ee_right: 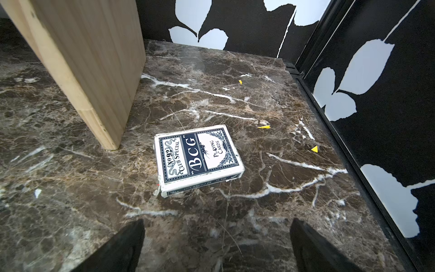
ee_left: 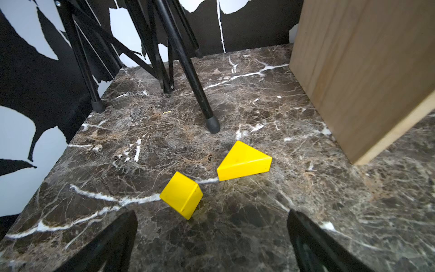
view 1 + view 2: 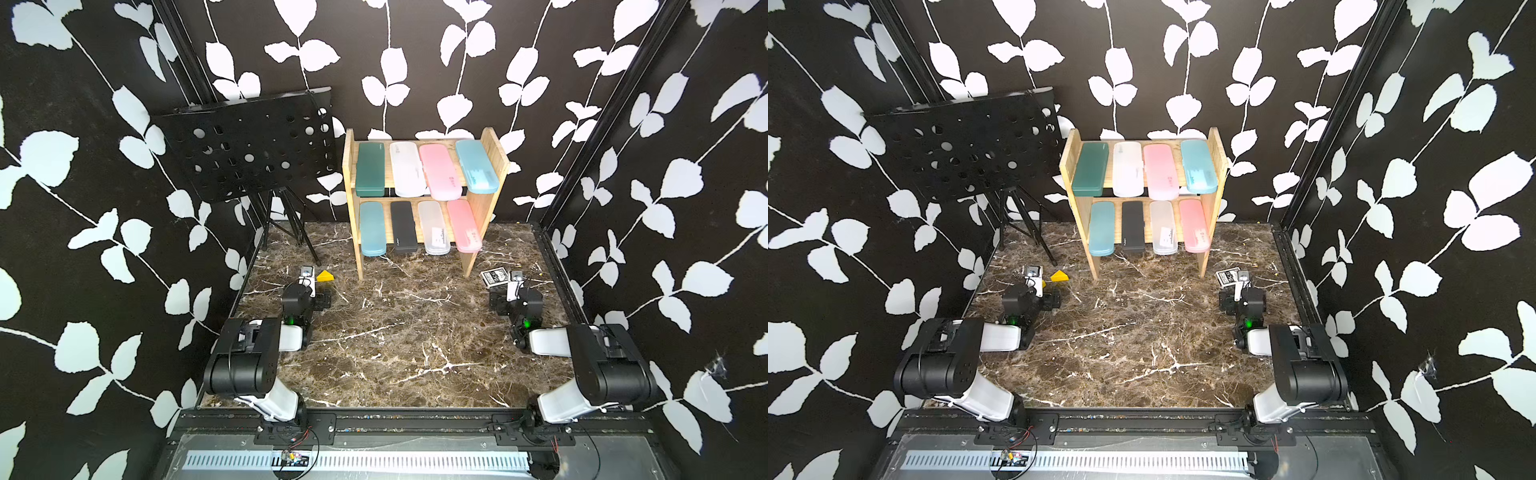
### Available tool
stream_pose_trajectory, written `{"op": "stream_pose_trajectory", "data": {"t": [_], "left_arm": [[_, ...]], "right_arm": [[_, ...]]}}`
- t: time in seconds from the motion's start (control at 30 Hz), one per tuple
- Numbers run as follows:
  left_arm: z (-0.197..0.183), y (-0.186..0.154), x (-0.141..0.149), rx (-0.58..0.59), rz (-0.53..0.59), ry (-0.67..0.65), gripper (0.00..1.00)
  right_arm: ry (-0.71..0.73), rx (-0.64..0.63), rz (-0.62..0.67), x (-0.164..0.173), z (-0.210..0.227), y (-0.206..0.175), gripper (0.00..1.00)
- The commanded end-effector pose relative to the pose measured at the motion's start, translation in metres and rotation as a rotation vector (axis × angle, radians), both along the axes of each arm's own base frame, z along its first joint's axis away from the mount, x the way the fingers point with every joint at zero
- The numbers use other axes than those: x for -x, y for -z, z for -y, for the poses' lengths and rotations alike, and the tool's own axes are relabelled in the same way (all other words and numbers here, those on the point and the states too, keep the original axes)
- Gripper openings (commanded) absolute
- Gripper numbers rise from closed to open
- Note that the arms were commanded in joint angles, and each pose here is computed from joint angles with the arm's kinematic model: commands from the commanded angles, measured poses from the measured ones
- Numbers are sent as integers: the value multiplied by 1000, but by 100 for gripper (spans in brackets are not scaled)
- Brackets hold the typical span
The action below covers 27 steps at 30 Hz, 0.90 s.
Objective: Remove the pencil cases from the shelf
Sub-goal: Pick up the pencil case from the shelf.
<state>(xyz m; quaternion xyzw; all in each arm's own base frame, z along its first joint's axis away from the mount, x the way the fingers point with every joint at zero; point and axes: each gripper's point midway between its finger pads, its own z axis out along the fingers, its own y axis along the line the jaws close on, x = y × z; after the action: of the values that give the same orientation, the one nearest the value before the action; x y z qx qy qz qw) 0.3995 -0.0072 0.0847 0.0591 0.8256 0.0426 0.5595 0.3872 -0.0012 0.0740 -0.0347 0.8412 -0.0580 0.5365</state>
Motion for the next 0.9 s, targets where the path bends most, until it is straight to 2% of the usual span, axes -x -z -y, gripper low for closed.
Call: {"op": "stream_pose_trajectory", "data": {"t": [0.0, 0.5, 0.6, 0.67, 0.77, 0.87], "left_arm": [[6, -10, -3, -5, 23, 33, 99], [5, -12, -4, 1, 26, 28, 99], [-5, -25, -5, -4, 20, -32, 99], [-9, -41, -2, -6, -10, -57, 99], [-10, -72, 11, 116, 2, -111, 99], [8, -100, 30, 366, 36, -81, 99]], "right_arm": [[4, -11, 51, -9, 0, -17, 99], [28, -22, 53, -10, 6, -18, 99], [104, -14, 1, -10, 18, -34, 99], [141, 0, -10, -10, 24, -59, 99], [244, -29, 31, 5, 38, -94, 99], [342, -87, -50, 28, 46, -111, 99]]}}
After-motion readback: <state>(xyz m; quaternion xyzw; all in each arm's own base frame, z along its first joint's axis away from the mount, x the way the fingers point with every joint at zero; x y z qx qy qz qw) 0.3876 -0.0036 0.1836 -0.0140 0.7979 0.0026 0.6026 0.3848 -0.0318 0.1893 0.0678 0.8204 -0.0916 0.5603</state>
